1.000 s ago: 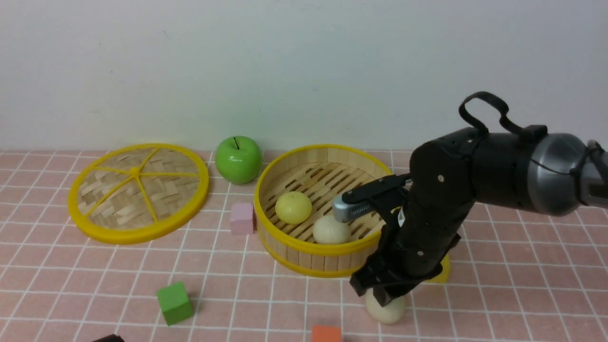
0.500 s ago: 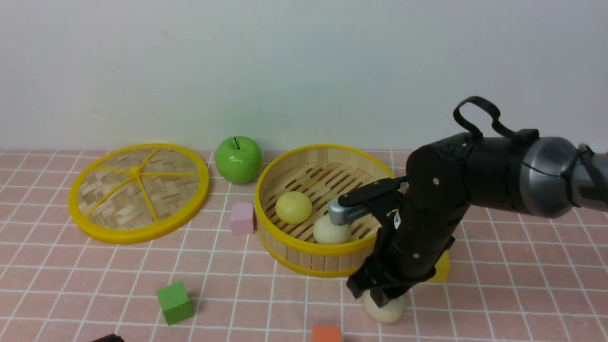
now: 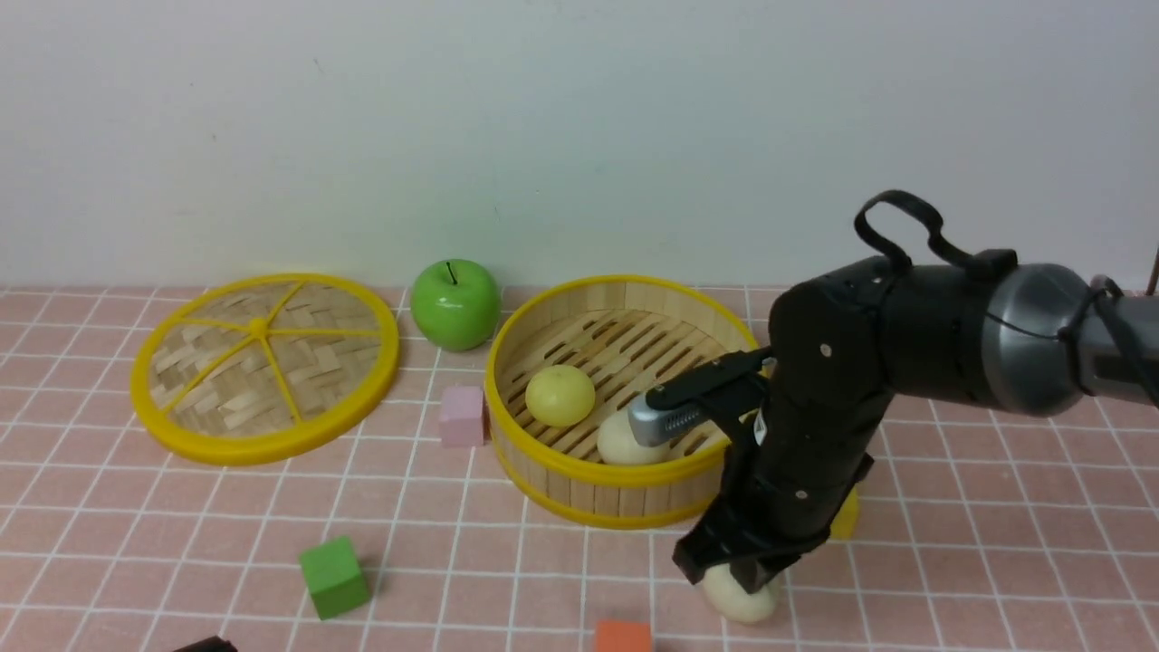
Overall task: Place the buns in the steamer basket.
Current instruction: Use the right arm to put the steamed stuffed bun into the steamer
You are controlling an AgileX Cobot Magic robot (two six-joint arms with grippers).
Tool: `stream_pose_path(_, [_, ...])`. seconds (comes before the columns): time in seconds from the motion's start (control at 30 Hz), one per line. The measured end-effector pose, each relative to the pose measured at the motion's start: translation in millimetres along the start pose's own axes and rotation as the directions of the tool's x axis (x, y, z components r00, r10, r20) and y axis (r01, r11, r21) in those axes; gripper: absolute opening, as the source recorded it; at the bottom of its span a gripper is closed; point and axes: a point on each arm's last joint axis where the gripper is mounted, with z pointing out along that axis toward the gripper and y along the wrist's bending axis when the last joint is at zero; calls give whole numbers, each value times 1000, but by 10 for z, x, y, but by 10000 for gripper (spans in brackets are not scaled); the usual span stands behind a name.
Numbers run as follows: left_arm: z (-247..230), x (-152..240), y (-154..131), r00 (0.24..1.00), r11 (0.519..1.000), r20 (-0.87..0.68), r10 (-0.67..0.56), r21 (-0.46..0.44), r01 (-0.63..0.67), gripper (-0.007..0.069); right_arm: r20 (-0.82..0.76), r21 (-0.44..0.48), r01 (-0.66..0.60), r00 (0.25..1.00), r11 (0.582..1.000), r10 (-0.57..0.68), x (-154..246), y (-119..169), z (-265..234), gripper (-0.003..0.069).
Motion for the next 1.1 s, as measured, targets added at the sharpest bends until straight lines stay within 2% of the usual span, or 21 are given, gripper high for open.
stream_pose_path(0.13, [0, 0, 0, 1000, 1000, 0, 0, 0, 0, 32, 74, 14, 27, 997, 1000, -28, -32, 16, -341, 10])
stream_pose_path(0.2, [0, 0, 0, 1000, 1000, 0, 0, 0, 0, 36, 209, 26, 44, 977, 999, -48, -112, 40, -722, 10])
stream_pose_path(0.33, [0, 0, 0, 1000, 1000, 0, 0, 0, 0, 39, 351, 56, 58, 934, 997, -74, -279, 36, -972, 10])
stream_pose_path(0.5, [0, 0, 0, 1000, 1000, 0, 0, 0, 0, 40, 402, 68, 27, 914, 997, -52, -536, -106, -712, 10])
stream_pose_path(0.67, [0, 0, 0, 1000, 1000, 0, 0, 0, 0, 48, 406, 70, -61, 913, 996, 27, -764, -407, -324, 10])
stream_pose_path(0.9, [0, 0, 0, 1000, 1000, 0, 0, 0, 0, 56, 385, 61, -83, 921, 995, 53, -829, -457, -74, 22])
stream_pose_path(1.0, [0, 0, 0, 1000, 1000, 0, 0, 0, 0, 57, 368, 71, -78, 929, 994, 46, -831, -473, 10, 62])
stream_pose_path(1.1, [0, 0, 0, 1000, 1000, 0, 0, 0, 0, 57, 363, 77, -75, 931, 994, 42, -832, -479, 40, 142])
